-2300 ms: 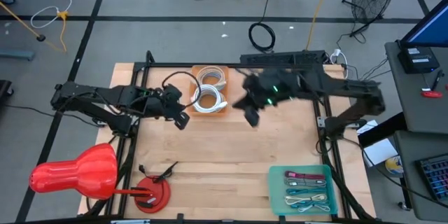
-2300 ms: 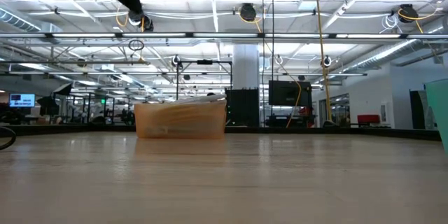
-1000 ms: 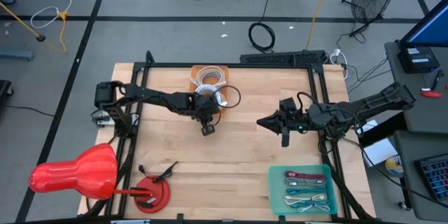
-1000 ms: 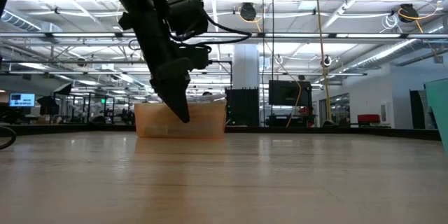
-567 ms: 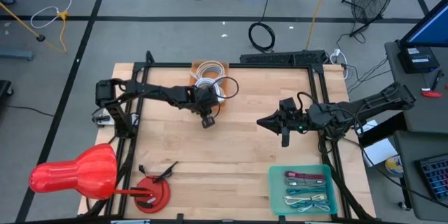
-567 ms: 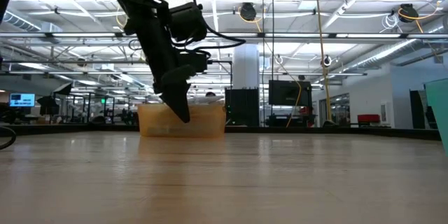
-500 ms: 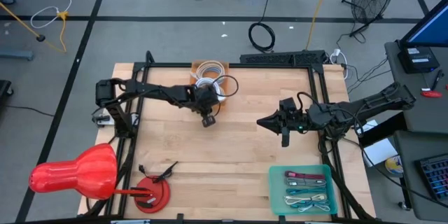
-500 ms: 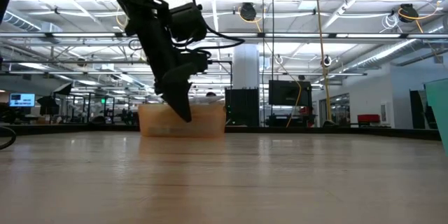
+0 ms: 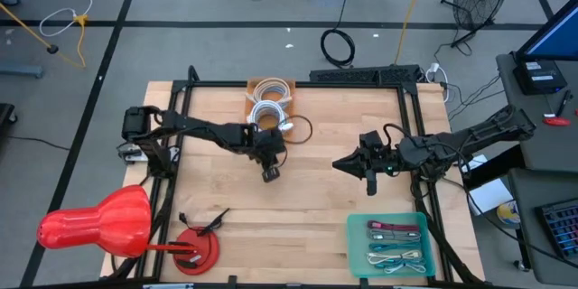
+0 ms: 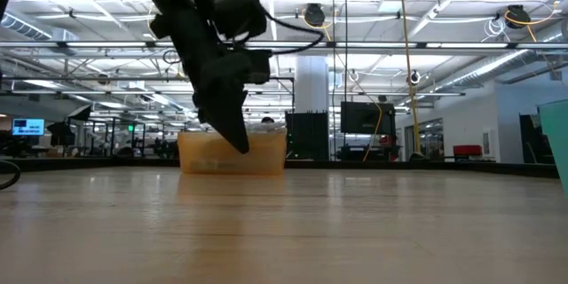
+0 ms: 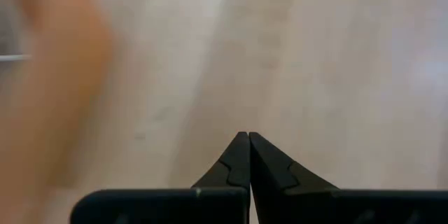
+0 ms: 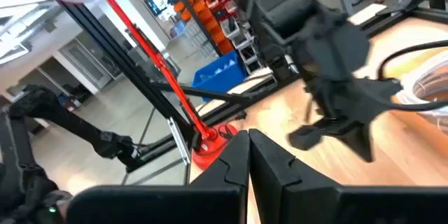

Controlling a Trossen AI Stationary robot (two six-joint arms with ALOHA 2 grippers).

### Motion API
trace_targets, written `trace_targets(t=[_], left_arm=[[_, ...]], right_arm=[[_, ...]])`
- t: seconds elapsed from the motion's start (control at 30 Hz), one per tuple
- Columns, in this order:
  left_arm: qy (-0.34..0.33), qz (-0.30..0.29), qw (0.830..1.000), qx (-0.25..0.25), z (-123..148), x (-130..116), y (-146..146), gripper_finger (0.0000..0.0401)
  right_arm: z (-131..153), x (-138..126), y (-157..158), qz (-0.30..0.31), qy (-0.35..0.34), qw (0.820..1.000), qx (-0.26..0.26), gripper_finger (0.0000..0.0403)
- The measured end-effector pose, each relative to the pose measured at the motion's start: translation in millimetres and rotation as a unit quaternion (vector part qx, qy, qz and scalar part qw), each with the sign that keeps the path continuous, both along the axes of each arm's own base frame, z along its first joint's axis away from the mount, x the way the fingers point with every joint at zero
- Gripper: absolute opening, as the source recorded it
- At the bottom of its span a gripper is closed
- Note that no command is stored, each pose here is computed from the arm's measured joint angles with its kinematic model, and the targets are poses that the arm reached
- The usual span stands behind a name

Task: Pick & Place USB Port
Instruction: Return to Home Position

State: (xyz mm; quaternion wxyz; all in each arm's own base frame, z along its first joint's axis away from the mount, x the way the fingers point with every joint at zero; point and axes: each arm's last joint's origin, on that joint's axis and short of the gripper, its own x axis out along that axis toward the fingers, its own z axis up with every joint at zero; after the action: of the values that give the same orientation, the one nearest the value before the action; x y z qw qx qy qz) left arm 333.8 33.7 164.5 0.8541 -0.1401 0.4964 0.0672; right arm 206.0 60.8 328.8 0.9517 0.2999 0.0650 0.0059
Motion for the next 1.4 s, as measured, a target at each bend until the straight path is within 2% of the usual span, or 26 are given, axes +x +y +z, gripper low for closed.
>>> trace_targets(t=[0.23,0.37,0.57,0.77,0.83,0.9,0.93,0.97,1.03,1.1,1.17,1.4], left_arm=[[-0.073,0.005,0.996,-0.054,11,13,-34,0.0000],[-0.132,0.015,0.988,-0.076,27,17,-46,0.0000],[-0.232,0.001,0.970,-0.064,87,20,-54,0.0000],[-0.334,-0.006,0.942,-0.043,160,6,-43,0.0000],[-0.374,0.002,0.927,-0.038,183,-1,-38,0.0000],[-0.386,0.009,0.922,-0.034,194,-13,-34,0.0000],[-0.408,0.015,0.913,-0.031,203,-16,-31,0.0000],[-0.412,0.022,0.910,-0.026,209,-22,-28,0.0000],[-0.395,0.035,0.918,-0.018,209,-33,-25,0.0000],[-0.409,0.051,0.911,-0.015,215,-35,-23,0.0000],[-0.389,0.059,0.919,-0.016,212,-40,-21,0.0000],[-0.413,0.113,0.903,-0.032,215,-34,-20,0.0000]], right_arm=[[-8,-2,4,0.005,0.040,0.999,-0.004,0.0000],[-7,-2,8,0.011,0.031,0.999,-0.015,0.0000],[6,-6,-2,-0.023,-0.011,0.990,-0.139,0.0000],[24,-28,-23,-0.046,-0.044,0.982,-0.176,0.0000],[25,-41,-27,-0.038,-0.035,0.980,-0.192,0.0000],[25,-57,-32,-0.047,-0.019,0.979,-0.197,0.0000],[24,-65,-35,-0.053,-0.006,0.978,-0.200,0.0000],[23,-74,-37,-0.059,0.004,0.978,-0.202,0.0000],[21,-87,-42,-0.074,0.019,0.977,-0.200,0.0000],[20,-102,-46,-0.079,0.026,0.976,-0.200,0.0000],[17,-112,-49,-0.080,0.028,0.976,-0.198,0.0000],[-11,-141,-55,-0.067,0.015,0.979,-0.191,0.0000]])
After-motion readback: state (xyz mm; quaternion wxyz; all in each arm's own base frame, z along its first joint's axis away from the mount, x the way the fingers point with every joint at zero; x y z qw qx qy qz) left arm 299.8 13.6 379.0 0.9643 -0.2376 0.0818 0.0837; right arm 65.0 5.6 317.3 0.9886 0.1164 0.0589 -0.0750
